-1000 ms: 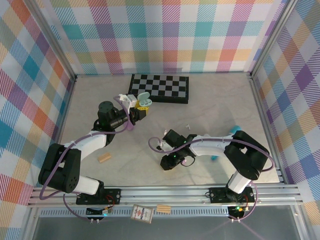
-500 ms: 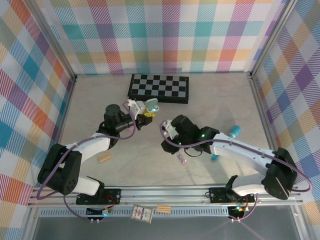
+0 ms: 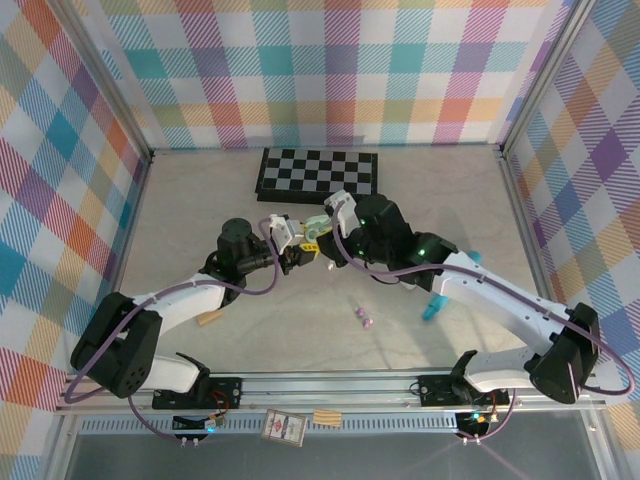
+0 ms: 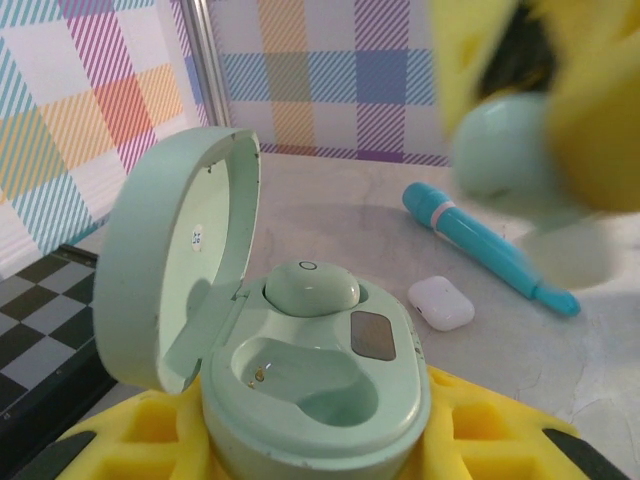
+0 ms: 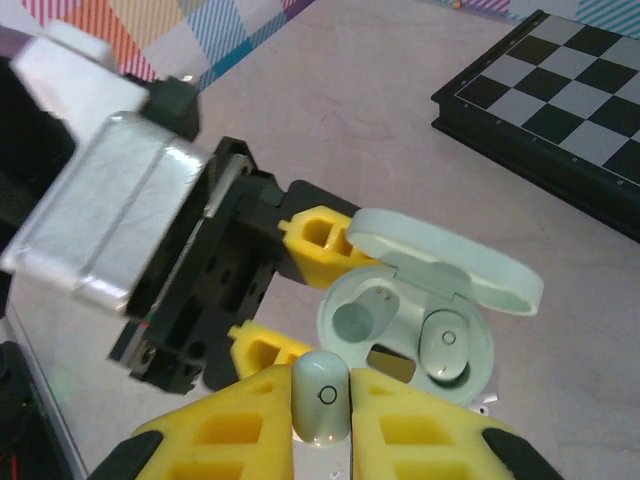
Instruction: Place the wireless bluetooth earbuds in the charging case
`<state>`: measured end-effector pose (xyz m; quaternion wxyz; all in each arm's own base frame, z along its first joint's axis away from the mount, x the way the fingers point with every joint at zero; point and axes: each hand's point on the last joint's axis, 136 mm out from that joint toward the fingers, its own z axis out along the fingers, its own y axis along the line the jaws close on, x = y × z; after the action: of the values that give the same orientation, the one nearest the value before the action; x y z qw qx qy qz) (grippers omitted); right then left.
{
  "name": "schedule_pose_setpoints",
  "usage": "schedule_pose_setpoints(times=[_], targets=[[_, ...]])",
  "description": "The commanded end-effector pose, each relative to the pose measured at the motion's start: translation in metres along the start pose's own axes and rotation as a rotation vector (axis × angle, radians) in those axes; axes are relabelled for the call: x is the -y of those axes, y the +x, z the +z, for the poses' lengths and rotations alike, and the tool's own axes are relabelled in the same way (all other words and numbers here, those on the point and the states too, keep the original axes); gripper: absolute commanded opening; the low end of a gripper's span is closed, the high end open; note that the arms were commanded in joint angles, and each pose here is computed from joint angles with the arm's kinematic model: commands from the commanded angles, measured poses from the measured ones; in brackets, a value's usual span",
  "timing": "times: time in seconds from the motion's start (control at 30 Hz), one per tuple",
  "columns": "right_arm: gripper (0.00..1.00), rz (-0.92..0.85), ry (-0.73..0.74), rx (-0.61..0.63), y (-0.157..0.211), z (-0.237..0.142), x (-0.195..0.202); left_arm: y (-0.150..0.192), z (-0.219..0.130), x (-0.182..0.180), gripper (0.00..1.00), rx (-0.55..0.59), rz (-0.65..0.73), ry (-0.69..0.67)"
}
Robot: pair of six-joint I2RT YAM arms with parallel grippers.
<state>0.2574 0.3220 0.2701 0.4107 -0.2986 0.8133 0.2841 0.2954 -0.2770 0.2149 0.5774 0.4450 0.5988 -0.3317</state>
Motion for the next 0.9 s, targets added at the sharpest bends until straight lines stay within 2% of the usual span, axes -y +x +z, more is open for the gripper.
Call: schedule_pose_setpoints(times=[0.0,0.87], targets=[[0.18,-0.017,0.015,0.066,-0.022,0.003,0.003,-0.013,-0.003,0.008,0.26,0.035,0.054,0.02],[0.2,0.001,0.0,0.003,-0.015,0.034,0.006,-0.015,-0.002,0.012,0.26,0.047,0.054,0.031]])
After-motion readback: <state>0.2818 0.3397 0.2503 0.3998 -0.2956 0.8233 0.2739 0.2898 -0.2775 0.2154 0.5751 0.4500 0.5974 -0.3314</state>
